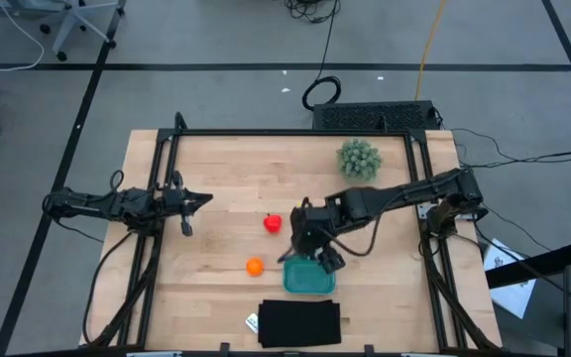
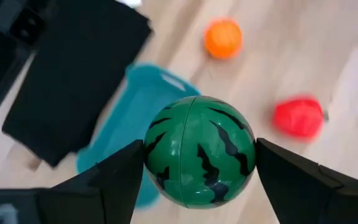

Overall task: Pick and placing Produce into tupperware
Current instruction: Put the watermelon toy into the green bin

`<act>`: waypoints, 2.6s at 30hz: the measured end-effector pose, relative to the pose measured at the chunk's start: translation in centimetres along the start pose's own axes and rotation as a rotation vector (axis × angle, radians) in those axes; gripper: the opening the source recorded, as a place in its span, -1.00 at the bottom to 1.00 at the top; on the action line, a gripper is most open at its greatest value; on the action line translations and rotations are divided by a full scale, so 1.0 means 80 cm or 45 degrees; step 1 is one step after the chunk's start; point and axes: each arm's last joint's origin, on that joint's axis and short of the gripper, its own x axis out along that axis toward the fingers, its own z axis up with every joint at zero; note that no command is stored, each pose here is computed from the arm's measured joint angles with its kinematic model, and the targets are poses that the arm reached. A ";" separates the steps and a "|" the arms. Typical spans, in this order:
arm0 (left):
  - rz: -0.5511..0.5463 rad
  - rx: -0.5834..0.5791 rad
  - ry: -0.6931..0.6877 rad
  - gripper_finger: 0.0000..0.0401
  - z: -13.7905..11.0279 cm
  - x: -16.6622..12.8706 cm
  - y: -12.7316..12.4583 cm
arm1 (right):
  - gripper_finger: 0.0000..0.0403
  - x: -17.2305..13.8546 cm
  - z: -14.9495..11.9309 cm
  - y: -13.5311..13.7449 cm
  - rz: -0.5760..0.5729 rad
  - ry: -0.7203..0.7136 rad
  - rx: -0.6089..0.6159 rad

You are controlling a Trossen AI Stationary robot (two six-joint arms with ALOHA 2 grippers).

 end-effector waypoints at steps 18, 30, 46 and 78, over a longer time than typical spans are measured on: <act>-0.001 0.002 0.004 -0.88 0.000 0.000 0.000 | 0.38 0.096 -0.038 0.024 -0.007 -0.121 -0.038; -0.001 0.002 0.005 -0.88 0.000 0.000 0.000 | 0.38 0.114 -0.046 0.051 0.005 -0.148 -0.344; -0.001 0.003 0.007 -0.88 -0.001 0.000 0.000 | 0.38 0.133 -0.047 0.048 -0.075 -0.188 -0.380; -0.014 0.012 0.020 -0.88 -0.002 0.000 -0.001 | 0.38 0.158 -0.078 0.043 -0.084 -0.177 -0.368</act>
